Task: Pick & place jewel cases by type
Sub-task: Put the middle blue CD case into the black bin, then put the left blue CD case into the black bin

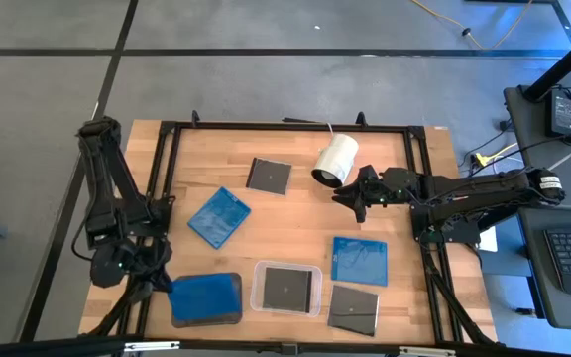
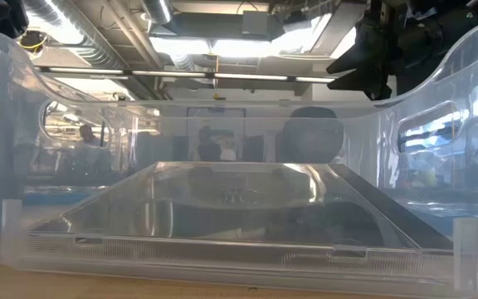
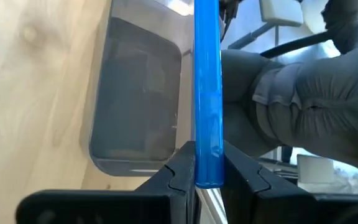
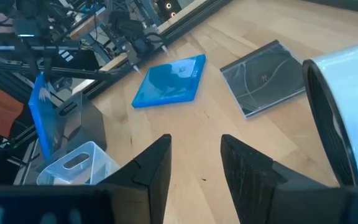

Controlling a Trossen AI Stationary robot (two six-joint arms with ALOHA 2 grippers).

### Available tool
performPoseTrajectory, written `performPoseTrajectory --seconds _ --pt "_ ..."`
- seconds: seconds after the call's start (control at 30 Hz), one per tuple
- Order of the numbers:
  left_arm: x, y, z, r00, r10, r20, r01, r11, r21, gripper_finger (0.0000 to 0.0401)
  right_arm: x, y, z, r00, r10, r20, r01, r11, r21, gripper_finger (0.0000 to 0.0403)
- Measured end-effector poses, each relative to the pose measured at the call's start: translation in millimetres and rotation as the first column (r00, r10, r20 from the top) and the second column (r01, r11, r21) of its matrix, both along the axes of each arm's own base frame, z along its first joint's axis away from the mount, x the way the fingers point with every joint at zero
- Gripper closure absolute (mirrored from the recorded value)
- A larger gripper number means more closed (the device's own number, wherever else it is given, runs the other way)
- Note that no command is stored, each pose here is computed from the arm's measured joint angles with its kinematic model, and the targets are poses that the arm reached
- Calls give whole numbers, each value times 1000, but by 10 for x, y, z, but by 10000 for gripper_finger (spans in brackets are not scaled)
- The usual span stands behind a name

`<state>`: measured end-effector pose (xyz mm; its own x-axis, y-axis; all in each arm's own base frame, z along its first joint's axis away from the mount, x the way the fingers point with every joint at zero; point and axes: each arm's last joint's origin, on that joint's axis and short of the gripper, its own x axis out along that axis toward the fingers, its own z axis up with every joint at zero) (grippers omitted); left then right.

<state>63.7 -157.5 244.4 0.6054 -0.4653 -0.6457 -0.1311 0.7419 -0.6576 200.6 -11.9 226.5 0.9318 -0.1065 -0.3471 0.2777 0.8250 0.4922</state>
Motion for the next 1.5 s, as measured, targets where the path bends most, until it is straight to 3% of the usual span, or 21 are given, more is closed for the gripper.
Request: performPoseTrajectory --seconds 0.33,0.53,0.97,1.27,1.37,1.5 --pt "6 -26 -81 998 -3 59 -5 991 134 342 0 0 0 1000 0 0 0 1000 0 260" --pt "2 -52 -107 1000 -18 8 17 993 120 340 0 0 0 1000 0 0 0 1000 0 260" --pt "11 -46 -102 999 11 36 -16 992 124 336 0 0 -1 1000 1 -1 -1 1000 -3 260" --pt "17 43 -149 996 76 43 -83 974 210 278 -2 0 -5 1000 5 -7 -5 1000 -13 260" --pt "16 61 -137 998 55 29 -60 976 207 257 -2 0 -5 1000 19 -12 -20 998 -52 260" --pt "38 128 -75 991 67 119 -93 969 229 244 -1 1 -4 999 28 -15 -29 997 -78 260"
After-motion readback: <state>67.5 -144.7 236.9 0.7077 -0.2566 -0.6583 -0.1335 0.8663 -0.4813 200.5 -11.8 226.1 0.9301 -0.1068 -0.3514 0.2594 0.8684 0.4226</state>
